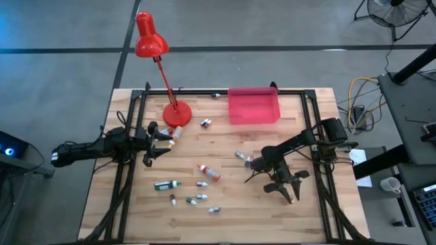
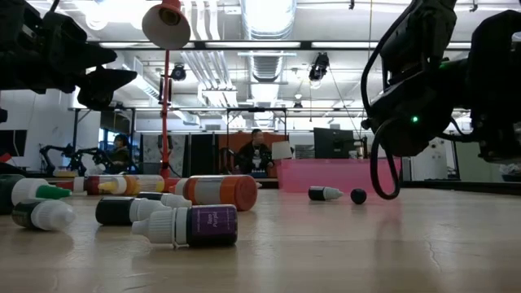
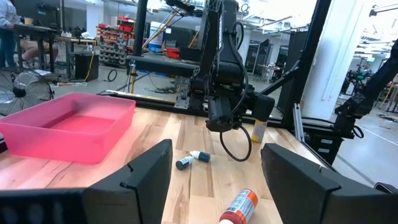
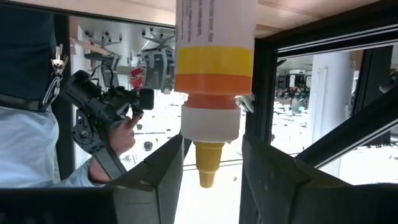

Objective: Pick & Place food coloring
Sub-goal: Put the large yellow food coloring bottle into the red bin

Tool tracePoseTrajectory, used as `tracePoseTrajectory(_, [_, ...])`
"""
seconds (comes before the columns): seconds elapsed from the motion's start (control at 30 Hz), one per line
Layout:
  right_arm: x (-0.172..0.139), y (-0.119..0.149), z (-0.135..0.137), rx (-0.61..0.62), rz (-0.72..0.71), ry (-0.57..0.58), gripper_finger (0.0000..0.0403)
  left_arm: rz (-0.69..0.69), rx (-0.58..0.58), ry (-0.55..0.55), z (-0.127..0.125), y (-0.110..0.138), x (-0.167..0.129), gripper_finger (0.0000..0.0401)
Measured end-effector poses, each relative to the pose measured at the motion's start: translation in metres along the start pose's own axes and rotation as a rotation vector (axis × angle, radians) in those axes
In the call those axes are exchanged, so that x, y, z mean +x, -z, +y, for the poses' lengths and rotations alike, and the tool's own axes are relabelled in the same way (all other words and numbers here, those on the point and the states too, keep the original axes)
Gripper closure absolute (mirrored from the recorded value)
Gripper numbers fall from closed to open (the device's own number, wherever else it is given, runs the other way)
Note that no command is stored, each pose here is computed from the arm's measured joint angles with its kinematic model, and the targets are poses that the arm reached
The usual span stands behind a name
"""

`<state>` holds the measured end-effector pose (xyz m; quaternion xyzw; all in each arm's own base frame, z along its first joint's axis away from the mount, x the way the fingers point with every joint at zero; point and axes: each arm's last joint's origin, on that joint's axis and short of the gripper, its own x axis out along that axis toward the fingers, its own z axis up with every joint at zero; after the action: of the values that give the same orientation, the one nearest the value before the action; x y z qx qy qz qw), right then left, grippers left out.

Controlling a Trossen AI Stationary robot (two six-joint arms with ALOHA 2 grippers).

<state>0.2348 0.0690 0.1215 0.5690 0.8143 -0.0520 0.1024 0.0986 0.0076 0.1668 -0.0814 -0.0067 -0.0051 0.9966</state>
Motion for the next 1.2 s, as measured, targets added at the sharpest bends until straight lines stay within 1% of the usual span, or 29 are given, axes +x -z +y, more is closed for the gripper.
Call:
tracePoseTrajectory(0.37, [0.000, -0.001, 0.000, -0.005, -0.025, 0.020, 0.0230, 0.000, 0.000, 0.000, 0.000, 0.000, 0.000, 0.0181])
tracePoseTrajectory(0.53, [-0.001, 0.001, 0.003, -0.035, -0.073, 0.054, 0.0222, 0.000, 0.000, 0.000, 0.000, 0.000, 0.000, 0.0181])
tracePoseTrajectory(0.63, [-0.004, 0.002, 0.009, -0.068, -0.145, 0.095, 0.0217, 0.000, 0.000, 0.000, 0.000, 0.000, 0.000, 0.0181])
tracePoseTrajectory(0.77, [-0.009, 0.010, 0.022, -0.124, -0.208, 0.114, 0.0211, 0.000, 0.000, 0.000, 0.000, 0.000, 0.000, 0.0181])
tracePoseTrajectory(0.97, [-0.016, 0.020, 0.036, -0.155, -0.321, 0.160, 0.0206, 0.000, 0.000, 0.000, 0.000, 0.000, 0.000, 0.0181])
tracePoseTrajectory(1.03, [-0.019, 0.025, 0.042, -0.176, -0.387, 0.187, 0.0206, 0.000, 0.000, 0.000, 0.000, 0.000, 0.000, 0.0181])
tracePoseTrajectory(1.1, [-0.024, 0.029, 0.049, -0.205, -0.492, 0.231, 0.0206, 0.000, 0.000, 0.000, 0.000, 0.000, 0.000, 0.0181])
tracePoseTrajectory(1.2, [-0.030, 0.035, 0.058, -0.213, -0.617, 0.271, 0.0206, 0.000, 0.000, 0.000, 0.000, 0.000, 0.000, 0.0181])
